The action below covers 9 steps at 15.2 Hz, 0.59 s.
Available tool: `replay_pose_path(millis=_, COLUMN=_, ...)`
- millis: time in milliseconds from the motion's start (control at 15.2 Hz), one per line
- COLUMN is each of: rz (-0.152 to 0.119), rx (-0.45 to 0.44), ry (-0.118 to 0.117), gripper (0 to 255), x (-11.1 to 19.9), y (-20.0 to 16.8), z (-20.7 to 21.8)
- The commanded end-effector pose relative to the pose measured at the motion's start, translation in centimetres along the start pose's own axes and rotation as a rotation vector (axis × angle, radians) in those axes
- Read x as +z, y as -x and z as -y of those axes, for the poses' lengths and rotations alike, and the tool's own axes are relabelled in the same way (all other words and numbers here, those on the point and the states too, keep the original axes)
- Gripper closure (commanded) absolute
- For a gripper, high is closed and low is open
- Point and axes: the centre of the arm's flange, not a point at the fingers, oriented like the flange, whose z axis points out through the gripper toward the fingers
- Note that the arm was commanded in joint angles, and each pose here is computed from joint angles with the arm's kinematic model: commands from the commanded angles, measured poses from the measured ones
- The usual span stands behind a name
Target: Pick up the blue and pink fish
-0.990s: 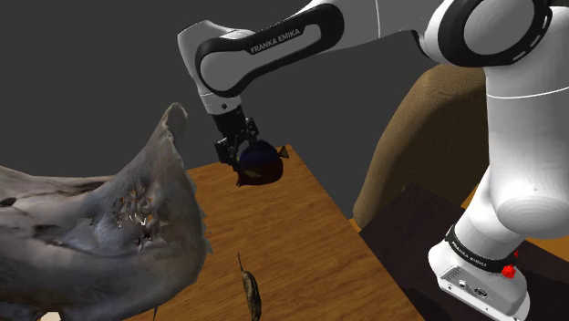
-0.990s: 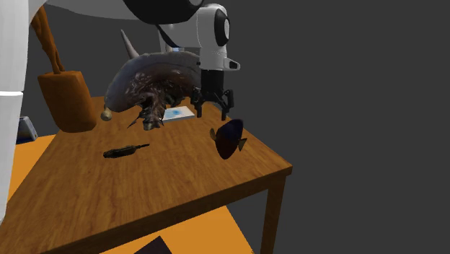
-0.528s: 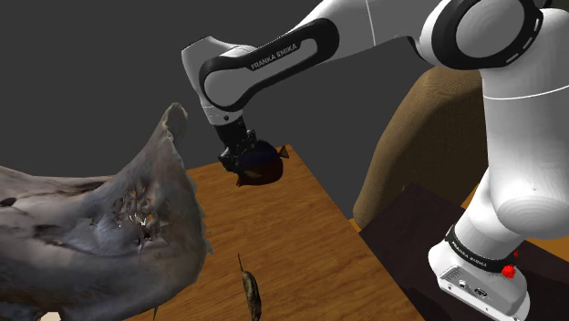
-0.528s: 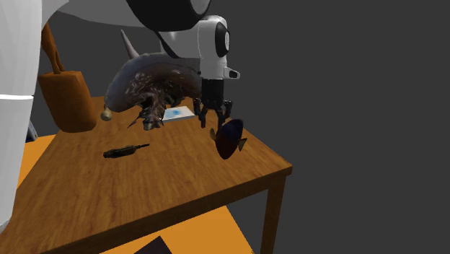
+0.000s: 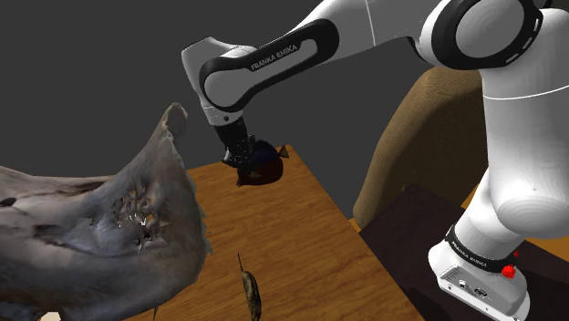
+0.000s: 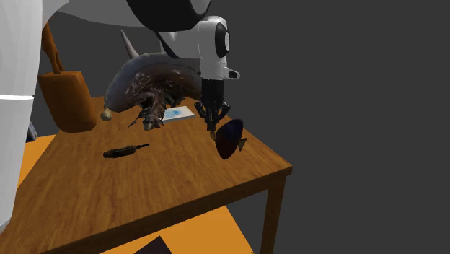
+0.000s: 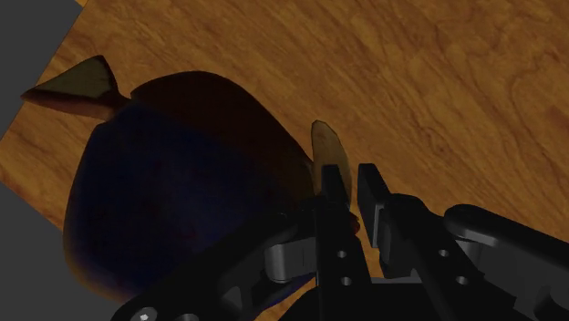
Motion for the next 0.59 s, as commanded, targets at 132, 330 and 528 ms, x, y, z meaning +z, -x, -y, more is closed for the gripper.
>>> replay_pose_path(millis=132, rz=0.001, rx=0.0, ry=0.0, gripper=255, x=-1.1, y=0.2, z=0.0)
replay_pose_path(millis=330, rz=0.001, rx=0.0, ry=0.0, gripper=255, x=-2.7, y=0.6, z=-0.1)
replay_pose_path(millis=528, rz=0.001, rx=0.0, ry=0.0, gripper=255, x=-4.2, y=0.9, z=-0.1)
